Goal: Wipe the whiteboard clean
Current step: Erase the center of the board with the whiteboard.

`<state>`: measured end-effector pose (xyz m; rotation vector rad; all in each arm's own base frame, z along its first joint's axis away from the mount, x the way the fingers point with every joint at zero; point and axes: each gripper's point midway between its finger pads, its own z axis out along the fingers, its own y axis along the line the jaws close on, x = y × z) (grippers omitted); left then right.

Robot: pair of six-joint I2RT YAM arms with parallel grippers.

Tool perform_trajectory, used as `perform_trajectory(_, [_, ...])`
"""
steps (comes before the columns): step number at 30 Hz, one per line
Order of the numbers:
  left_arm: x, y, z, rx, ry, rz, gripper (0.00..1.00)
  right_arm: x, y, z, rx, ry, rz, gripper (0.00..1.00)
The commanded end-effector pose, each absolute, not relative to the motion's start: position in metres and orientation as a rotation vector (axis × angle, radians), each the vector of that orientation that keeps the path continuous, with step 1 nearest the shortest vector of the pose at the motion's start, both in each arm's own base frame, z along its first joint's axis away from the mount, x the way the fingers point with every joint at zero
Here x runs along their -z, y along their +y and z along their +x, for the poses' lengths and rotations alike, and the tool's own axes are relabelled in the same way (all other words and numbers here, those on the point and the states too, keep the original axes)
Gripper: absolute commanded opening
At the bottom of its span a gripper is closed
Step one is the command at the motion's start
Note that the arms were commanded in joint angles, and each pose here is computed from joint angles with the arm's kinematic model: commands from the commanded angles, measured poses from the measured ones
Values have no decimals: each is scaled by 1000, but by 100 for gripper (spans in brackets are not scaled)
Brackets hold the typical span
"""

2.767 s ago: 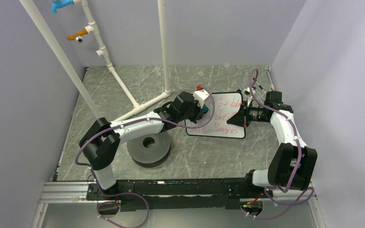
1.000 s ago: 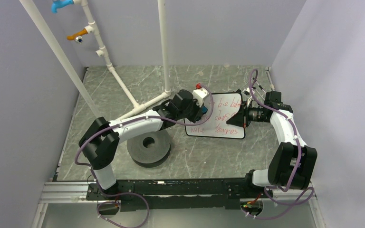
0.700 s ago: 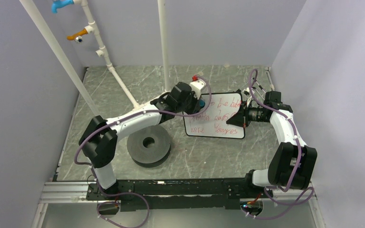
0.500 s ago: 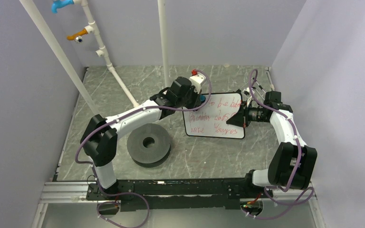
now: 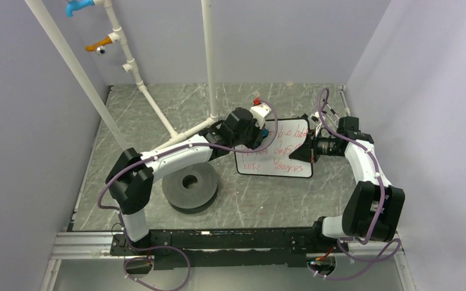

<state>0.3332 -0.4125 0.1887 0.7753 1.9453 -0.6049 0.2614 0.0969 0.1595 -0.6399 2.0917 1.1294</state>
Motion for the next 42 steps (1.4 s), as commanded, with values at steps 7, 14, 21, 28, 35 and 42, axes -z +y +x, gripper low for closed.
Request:
perform_trajectory(7, [-171, -389, 337, 489, 1978, 767, 0, -171, 109, 255, -1154, 2002, -754, 0])
perform_trajectory(14, [-154, -361, 338, 541, 2030, 675, 0, -171, 110, 255, -1159, 2002, -754, 0])
perform_trajectory(21, [-144, -364, 322, 617, 2016, 709, 0, -171, 110, 256, -1159, 2002, -754, 0])
perform_trajectory(28, [-135, -376, 302, 650, 2020, 731, 0, -170, 110, 256, -1160, 2004, -754, 0])
perform_trajectory(35, [-151, -392, 303, 677, 1990, 720, 0, -170, 110, 256, -1162, 2001, -755, 0])
perform_trajectory(42, [-199, -406, 327, 667, 1918, 631, 0, -170, 111, 256, -1162, 2003, -757, 0])
